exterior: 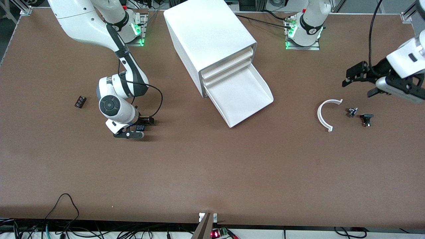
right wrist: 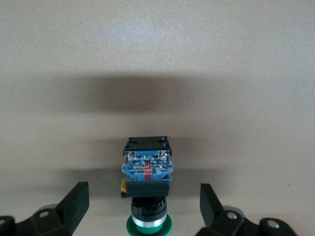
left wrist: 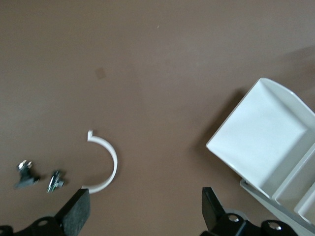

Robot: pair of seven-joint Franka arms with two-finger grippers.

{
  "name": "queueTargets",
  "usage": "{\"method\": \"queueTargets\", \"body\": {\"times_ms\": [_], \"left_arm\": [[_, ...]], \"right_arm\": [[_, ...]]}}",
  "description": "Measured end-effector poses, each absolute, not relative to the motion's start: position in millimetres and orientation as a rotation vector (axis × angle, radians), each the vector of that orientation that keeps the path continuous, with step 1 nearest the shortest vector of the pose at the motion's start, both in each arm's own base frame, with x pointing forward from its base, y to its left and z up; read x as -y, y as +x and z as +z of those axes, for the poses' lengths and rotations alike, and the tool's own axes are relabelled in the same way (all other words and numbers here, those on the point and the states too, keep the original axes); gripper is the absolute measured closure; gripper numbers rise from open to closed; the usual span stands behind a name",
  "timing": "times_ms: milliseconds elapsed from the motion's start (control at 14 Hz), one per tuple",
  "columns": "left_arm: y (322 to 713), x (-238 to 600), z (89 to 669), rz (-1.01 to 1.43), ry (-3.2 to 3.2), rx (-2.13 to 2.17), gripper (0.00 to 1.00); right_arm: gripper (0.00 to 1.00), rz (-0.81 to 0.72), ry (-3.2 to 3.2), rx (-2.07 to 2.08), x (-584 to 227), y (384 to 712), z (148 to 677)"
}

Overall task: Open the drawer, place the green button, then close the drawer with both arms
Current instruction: 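Lift the green button with the right gripper while the left gripper withdraws, then carry the green button over the open drawer with the right gripper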

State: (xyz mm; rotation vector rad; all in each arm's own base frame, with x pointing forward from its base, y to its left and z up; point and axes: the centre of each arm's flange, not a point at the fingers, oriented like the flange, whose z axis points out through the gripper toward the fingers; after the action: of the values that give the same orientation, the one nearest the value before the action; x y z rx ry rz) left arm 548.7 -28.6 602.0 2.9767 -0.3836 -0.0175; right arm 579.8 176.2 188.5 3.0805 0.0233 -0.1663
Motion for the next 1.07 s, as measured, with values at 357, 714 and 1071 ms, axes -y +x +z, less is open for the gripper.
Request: {"method": "queueTargets", "body": {"times_ms": [357,714,1071], "left_arm": [[541.7,22.7,626.8,-0.086,3.111,0.337,0.0],[545.5,15.4,622.0,-0.107,3.163,0.325,0.0],[546.3,15.2,620.6,-0.111,3.163,0.32,0.0]], "right_arm": [[0.04,-0.137,3.088,-0.051,-174.3,573.0,179.7],[0.46,-0.127,3.092,-0.076,-175.4,573.5,180.2],[0.59,-0.11,3.096,-0.115,-176.5,575.3,182.1]]}}
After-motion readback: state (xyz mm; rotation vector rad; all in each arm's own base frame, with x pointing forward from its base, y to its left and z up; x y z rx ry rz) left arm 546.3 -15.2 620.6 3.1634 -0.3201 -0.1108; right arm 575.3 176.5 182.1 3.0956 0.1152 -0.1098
